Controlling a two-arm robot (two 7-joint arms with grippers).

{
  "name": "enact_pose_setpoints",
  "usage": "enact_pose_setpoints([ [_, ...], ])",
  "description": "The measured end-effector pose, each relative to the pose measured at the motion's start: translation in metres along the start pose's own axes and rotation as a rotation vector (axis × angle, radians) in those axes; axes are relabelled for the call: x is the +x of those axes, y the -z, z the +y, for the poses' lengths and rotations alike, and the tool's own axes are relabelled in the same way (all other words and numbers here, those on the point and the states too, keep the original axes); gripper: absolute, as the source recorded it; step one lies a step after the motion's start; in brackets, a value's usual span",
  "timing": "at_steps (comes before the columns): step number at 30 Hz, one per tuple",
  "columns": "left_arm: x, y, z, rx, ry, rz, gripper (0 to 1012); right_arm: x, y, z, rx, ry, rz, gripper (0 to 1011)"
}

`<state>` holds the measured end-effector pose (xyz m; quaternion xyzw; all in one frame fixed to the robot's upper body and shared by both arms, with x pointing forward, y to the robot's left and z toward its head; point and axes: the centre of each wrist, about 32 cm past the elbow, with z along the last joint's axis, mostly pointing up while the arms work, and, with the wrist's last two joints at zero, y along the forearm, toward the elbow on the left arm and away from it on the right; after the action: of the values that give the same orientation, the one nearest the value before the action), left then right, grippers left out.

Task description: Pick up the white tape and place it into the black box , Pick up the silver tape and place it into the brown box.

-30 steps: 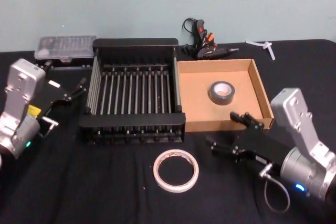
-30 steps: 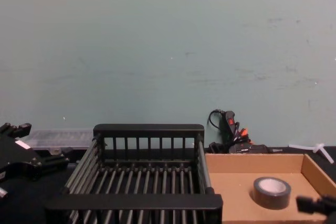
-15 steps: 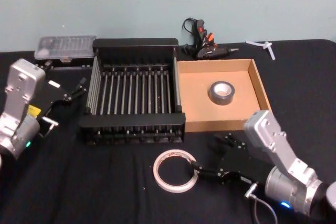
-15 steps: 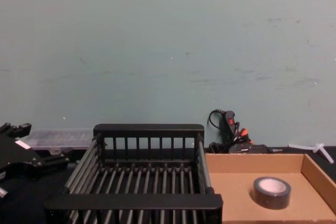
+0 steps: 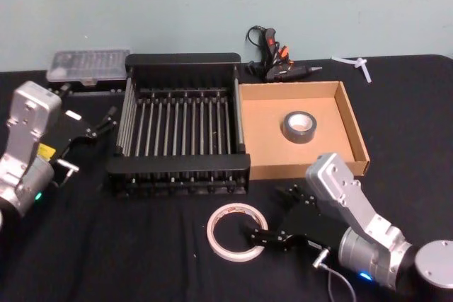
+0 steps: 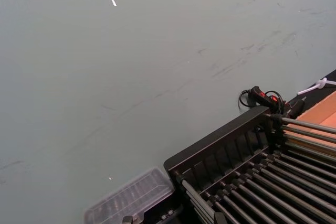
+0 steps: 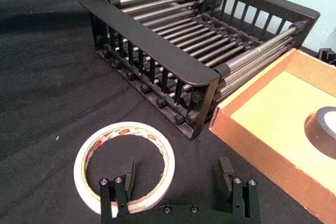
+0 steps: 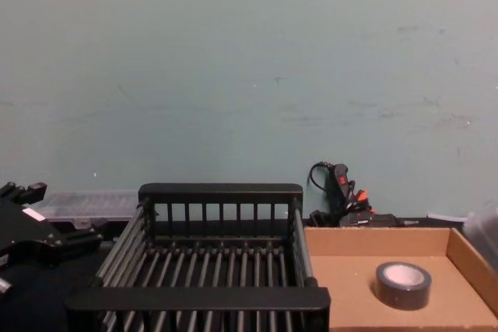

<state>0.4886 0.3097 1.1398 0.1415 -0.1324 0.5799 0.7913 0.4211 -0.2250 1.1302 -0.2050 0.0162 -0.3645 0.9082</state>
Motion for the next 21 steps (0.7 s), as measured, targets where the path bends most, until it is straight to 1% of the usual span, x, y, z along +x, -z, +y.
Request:
enact_pose_setpoints([
  [3, 0.0, 0.0, 0.0, 0.0, 0.0, 0.0, 1001, 0.0002, -0.001, 0.006, -0.008, 0.0, 0.005, 1002],
  [10, 0.0, 0.0, 0.0, 0.0, 0.0, 0.0, 1001, 0.0006, -0.003, 0.016, -0.021, -0.005, 0.026, 1002],
  [21, 0.0, 0.0, 0.0, 0.0, 0.0, 0.0, 1001, 0.0004, -0.005, 0.022, -0.026, -0.016, 0.043, 1002],
])
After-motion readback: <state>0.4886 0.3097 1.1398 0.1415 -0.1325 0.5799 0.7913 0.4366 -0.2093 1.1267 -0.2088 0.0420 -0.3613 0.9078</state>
